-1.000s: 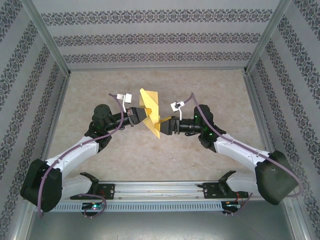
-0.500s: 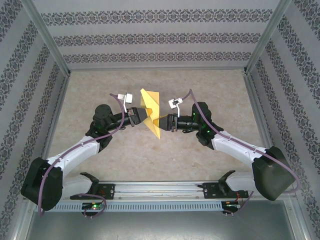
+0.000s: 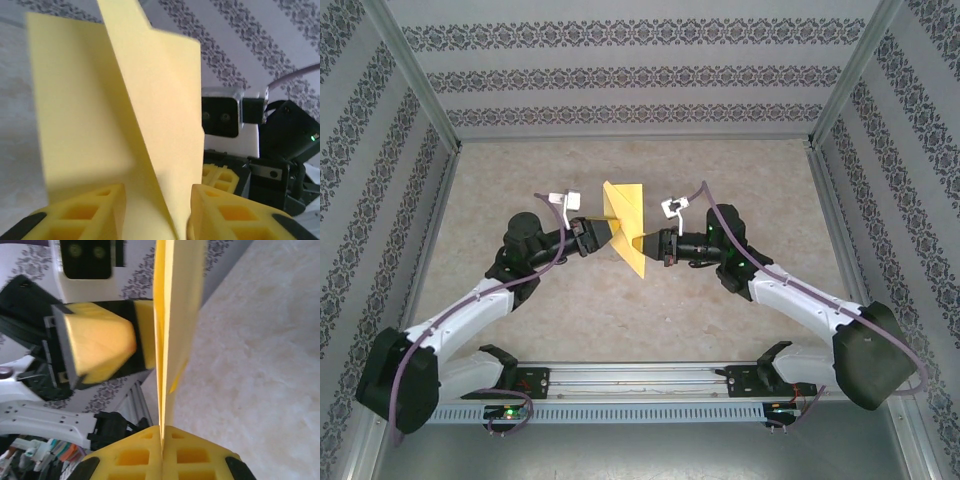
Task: Fold a paper plane with a square sheet of paper (fold left side to right side)
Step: Turn over the paper at the center of the table.
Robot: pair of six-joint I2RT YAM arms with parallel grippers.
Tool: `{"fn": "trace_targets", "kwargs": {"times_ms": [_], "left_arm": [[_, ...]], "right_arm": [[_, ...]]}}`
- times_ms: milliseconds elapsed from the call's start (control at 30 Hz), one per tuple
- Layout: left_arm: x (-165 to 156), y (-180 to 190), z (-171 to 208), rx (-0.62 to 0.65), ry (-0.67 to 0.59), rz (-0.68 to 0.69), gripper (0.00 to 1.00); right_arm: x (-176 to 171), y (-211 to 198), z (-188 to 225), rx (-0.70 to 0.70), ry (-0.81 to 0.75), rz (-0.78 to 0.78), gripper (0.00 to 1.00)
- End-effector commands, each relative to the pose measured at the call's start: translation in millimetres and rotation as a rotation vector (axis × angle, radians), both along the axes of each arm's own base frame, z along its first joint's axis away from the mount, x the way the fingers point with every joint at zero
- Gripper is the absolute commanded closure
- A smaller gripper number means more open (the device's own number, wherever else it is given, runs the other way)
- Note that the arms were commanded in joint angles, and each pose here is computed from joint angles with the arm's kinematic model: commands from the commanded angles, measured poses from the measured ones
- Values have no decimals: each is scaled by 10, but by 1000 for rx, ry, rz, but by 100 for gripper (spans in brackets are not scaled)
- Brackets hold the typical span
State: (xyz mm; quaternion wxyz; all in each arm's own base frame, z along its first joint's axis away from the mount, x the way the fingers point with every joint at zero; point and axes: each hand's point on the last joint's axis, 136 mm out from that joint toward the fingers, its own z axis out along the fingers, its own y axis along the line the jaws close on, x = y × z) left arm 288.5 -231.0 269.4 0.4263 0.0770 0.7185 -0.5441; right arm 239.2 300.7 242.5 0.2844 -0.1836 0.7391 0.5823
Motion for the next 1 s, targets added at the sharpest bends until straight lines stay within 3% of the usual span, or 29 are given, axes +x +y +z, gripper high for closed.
{"fn": "trace_targets", "kwargs": {"times_ms": [0,133,233,333,433,633,967], "left_arm": [[20,271,-90,114,-30,131,55],[-17,623,-178,266,-35,300,48],[-56,994,-258,384,-15,472,44],[-138,1316,-242,443,-21,618,42],[-216,1547,-237,479,-19,722,41],[-289,1750,-274,517,10,809,41],[-228,1690,-310,518,28,787,40]], "right_arm": [[97,-117,-90,-127,-43,-82,100],[152,-293,-412,-411,-61,-193,100],[220,-534,-655,-715,-96,-312,100],[274,-736,-815,-990,-136,-395,100],[316,-780,-895,-1171,-181,-430,100],[368,-698,-1116,-1416,-228,-437,100],[389,-510,-1722,-1711,-267,-369,100]]}}
